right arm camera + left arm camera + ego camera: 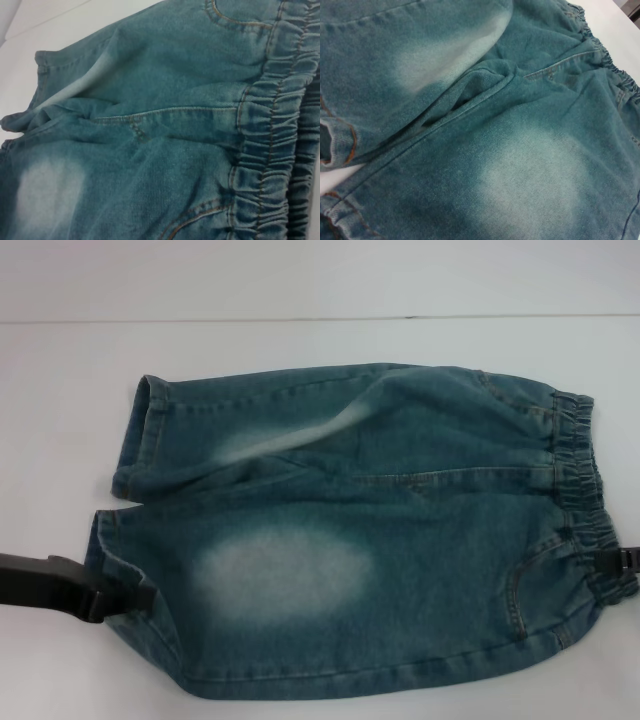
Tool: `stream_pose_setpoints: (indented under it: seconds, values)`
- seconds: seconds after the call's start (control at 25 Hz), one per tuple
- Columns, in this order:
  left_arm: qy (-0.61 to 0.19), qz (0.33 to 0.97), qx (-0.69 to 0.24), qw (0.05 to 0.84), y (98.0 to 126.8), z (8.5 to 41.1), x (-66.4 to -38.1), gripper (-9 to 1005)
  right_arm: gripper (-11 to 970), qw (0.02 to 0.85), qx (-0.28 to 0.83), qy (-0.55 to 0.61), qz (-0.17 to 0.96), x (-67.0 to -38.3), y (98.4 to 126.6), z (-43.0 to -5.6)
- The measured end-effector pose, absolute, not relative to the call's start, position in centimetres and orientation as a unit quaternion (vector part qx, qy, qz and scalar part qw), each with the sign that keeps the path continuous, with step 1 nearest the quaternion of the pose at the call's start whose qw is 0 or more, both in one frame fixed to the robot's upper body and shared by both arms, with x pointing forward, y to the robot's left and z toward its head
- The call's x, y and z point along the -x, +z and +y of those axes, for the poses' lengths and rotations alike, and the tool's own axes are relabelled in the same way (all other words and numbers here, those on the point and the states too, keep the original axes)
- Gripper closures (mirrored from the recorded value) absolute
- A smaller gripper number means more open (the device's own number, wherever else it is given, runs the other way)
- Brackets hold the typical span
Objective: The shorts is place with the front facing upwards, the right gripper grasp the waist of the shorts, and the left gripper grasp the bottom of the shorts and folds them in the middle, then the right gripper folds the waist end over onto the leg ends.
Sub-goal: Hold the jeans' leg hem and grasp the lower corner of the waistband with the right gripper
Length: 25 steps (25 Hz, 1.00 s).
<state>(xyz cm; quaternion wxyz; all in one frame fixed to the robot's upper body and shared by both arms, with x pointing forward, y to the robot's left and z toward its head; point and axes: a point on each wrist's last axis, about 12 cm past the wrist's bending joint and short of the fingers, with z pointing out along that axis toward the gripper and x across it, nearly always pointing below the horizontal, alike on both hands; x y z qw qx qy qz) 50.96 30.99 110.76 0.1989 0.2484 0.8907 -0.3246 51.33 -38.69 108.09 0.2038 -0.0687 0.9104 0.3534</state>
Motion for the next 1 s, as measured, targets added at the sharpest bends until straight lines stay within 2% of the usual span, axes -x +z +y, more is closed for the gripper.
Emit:
stream_pose_setpoints:
  seconds: [0.68,1.0]
  values:
    - [-0.324,0.889,-0.255,0.198,110.8,30.7,-51.1,898,31,0.211,0.070,0.376,0.900,-51.5,108.0,-37.7]
    - [-0.324,0.889,-0.257,0.199,110.8,30.6,-51.2,890,75,0.203,0.069,0.384,0.898,-51.2,107.7,-37.6]
